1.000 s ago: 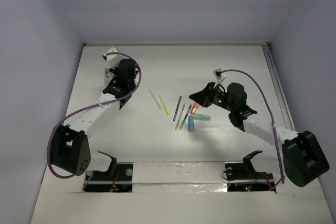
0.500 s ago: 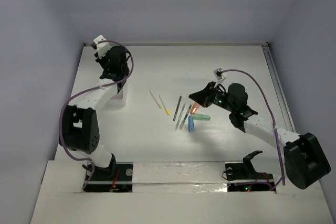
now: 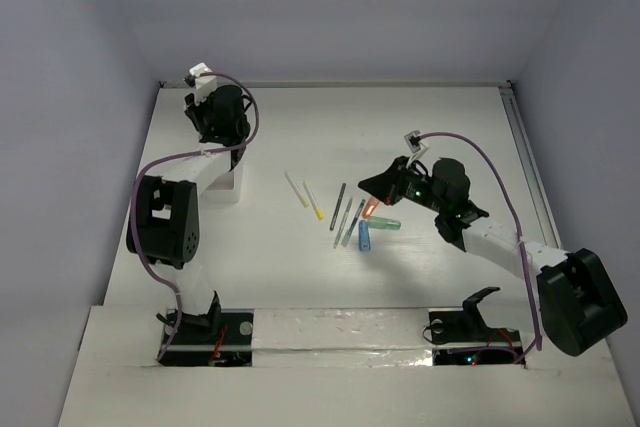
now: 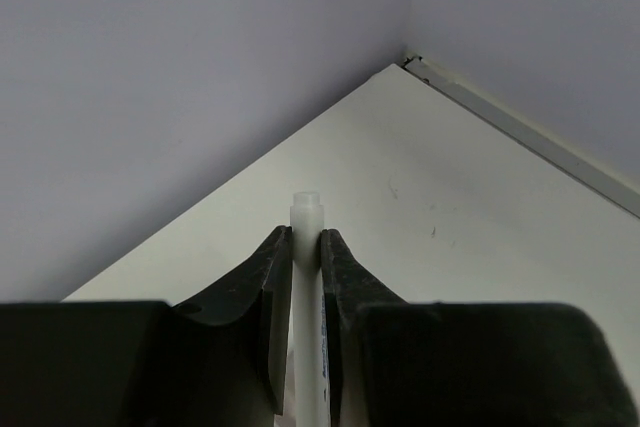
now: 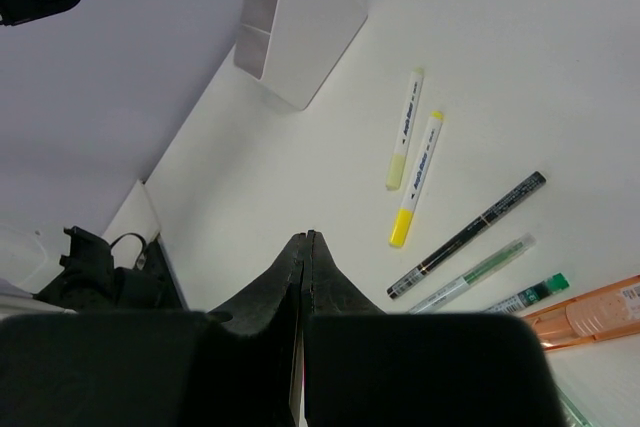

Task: Sort the stationery into containers
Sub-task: Place the pen in the storage box.

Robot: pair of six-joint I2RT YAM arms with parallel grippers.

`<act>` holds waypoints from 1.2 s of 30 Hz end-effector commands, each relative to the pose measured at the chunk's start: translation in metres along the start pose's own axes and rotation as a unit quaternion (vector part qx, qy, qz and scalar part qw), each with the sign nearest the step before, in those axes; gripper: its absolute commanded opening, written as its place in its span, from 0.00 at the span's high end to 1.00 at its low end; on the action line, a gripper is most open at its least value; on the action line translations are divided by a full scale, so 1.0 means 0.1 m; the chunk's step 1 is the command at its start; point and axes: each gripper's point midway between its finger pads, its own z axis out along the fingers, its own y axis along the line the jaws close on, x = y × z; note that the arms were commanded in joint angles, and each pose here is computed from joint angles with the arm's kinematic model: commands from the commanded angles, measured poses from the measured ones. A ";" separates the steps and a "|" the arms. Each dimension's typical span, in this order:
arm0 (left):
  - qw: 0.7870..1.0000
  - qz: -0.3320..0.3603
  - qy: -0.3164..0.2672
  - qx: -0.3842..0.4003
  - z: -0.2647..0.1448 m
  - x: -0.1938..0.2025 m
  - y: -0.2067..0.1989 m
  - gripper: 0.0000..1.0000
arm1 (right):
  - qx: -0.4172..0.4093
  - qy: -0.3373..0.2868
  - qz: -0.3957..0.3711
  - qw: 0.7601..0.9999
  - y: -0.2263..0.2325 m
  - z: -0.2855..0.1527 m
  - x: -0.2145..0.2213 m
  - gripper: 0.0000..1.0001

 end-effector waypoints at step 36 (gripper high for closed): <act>0.998 -0.040 -0.050 -0.007 -0.09 0.08 -0.05 0.99 | -0.070 -0.032 -0.040 0.996 0.35 0.01 -0.20 1.00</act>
